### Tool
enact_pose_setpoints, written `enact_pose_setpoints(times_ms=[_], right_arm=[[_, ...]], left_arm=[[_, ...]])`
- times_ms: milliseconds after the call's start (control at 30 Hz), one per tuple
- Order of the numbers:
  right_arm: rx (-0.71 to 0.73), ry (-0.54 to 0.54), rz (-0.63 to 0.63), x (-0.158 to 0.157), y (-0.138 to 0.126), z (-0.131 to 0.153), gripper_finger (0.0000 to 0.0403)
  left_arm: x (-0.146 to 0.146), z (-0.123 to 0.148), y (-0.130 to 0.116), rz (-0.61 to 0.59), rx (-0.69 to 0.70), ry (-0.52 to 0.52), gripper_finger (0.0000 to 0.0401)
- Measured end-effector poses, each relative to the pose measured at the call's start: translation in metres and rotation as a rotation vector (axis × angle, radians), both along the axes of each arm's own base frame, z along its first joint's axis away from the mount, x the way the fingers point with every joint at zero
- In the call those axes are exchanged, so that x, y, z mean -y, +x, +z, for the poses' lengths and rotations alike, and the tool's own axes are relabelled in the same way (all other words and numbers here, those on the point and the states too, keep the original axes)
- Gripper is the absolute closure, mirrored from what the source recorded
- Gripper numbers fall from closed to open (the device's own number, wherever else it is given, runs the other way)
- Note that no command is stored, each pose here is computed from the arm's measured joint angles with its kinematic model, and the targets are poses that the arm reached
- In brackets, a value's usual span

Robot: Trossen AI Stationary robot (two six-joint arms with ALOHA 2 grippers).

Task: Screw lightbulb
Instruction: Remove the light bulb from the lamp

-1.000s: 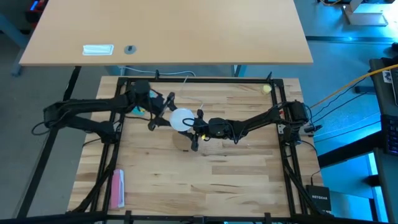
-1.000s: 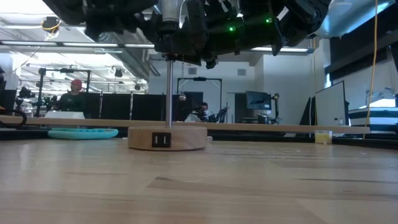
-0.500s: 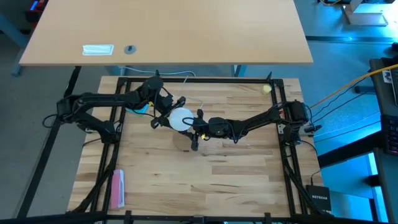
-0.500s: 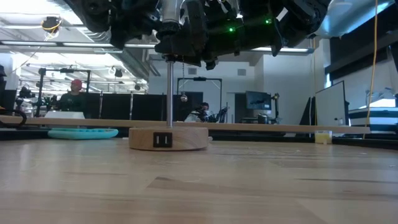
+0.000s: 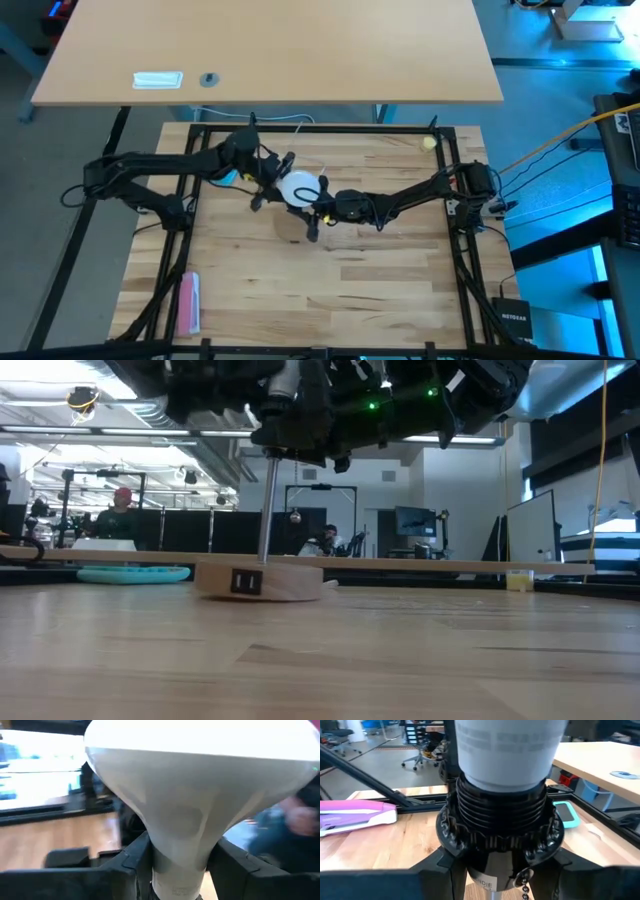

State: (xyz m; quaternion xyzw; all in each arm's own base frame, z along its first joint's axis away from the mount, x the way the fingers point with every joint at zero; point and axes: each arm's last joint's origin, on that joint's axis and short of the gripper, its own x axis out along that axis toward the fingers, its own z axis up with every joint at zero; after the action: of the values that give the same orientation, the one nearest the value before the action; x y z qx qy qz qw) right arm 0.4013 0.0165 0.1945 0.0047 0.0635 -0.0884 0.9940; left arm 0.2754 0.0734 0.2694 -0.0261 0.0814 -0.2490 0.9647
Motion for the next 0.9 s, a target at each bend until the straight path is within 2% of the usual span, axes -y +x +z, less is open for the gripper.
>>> enact_pose_setpoints(times_ms=[300,400,567,667,800,900], right_arm=[[0.006,0.018,-0.093,0.002,-0.001,0.000,0.0247],[0.008,0.023,-0.095,0.003,-0.001,0.000,0.0247],[0.000,0.024,-0.110,0.003,0.000,-0.001,0.0249],[0.000,0.022,-0.104,0.003,0.000,-0.001,0.0249],[-0.001,0.023,-0.107,0.003,0.000,-0.001,0.0249],[0.000,0.023,-0.101,0.003,0.000,-0.001,0.0249]], left_arm=[[0.063,0.014,-0.006,0.548,-0.094,0.148,0.0260],[0.084,0.013,-0.006,0.752,-0.103,0.148,0.0260],[0.107,0.010,-0.010,1.037,-0.076,0.039,0.0260],[0.113,0.008,-0.009,1.087,-0.060,-0.016,0.0260],[0.115,0.006,-0.007,1.074,-0.062,0.001,0.0260],[0.115,0.006,-0.007,1.061,-0.063,0.012,0.0233]])
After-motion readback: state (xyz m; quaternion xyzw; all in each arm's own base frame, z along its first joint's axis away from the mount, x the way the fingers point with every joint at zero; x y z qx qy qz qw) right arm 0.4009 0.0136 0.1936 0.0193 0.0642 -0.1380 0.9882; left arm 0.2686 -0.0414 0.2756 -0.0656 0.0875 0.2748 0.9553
